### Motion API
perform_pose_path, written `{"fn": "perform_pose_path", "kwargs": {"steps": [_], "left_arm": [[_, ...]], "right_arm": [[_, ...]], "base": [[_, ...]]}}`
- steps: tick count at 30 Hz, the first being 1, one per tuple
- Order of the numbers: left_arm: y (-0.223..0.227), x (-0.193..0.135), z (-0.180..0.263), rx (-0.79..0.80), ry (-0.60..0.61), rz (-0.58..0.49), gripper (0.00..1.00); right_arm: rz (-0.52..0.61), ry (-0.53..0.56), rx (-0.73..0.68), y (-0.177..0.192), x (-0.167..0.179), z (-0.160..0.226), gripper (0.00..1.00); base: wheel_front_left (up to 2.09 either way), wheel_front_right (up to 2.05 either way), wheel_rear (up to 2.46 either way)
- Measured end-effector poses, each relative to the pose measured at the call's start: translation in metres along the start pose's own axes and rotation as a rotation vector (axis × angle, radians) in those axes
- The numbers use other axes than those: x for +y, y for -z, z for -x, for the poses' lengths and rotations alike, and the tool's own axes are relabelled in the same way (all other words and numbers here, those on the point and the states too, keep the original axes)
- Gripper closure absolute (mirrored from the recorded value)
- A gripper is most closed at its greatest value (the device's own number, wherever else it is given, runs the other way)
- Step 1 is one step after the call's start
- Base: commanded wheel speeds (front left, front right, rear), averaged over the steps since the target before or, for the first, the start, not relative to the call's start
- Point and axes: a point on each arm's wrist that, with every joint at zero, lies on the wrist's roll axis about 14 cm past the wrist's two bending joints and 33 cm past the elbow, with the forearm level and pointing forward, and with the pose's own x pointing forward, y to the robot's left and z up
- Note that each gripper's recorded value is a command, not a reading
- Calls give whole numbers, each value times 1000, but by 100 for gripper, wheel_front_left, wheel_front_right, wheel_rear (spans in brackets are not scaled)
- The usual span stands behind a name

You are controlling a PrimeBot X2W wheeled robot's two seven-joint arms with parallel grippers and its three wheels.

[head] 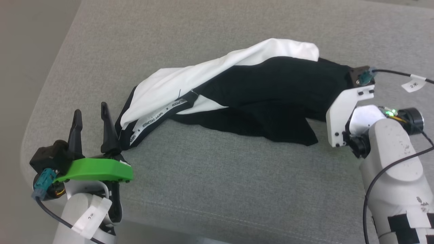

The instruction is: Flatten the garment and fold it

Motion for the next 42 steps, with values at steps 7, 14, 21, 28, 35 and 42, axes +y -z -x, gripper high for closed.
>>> {"fn": "perform_pose_path", "kwargs": {"steps": [7,14,21,28,35,42], "left_arm": [[4,-1,-4,5,2,-5,0],[-1,-13,-5,-12,40,3,0],[-8,-27,-1,-26,82,23,0],[-10,-47,1,-20,136,45,0],[-7,-49,7,7,143,56,0],[4,-56,19,85,166,88,0]], "right_arm": [[-7,-36,-40,-11,8,-11,100],[-132,-34,-293,-63,-22,25,100],[-257,279,-504,-65,-172,124,100],[-489,521,-231,93,-241,168,100],[-590,482,-102,157,-206,152,0],[-587,478,-529,71,-208,189,0]], "base": [[0,0,0],[0,0,0],[0,0,0],[0,0,0],[0,0,0],[0,0,0]]}}
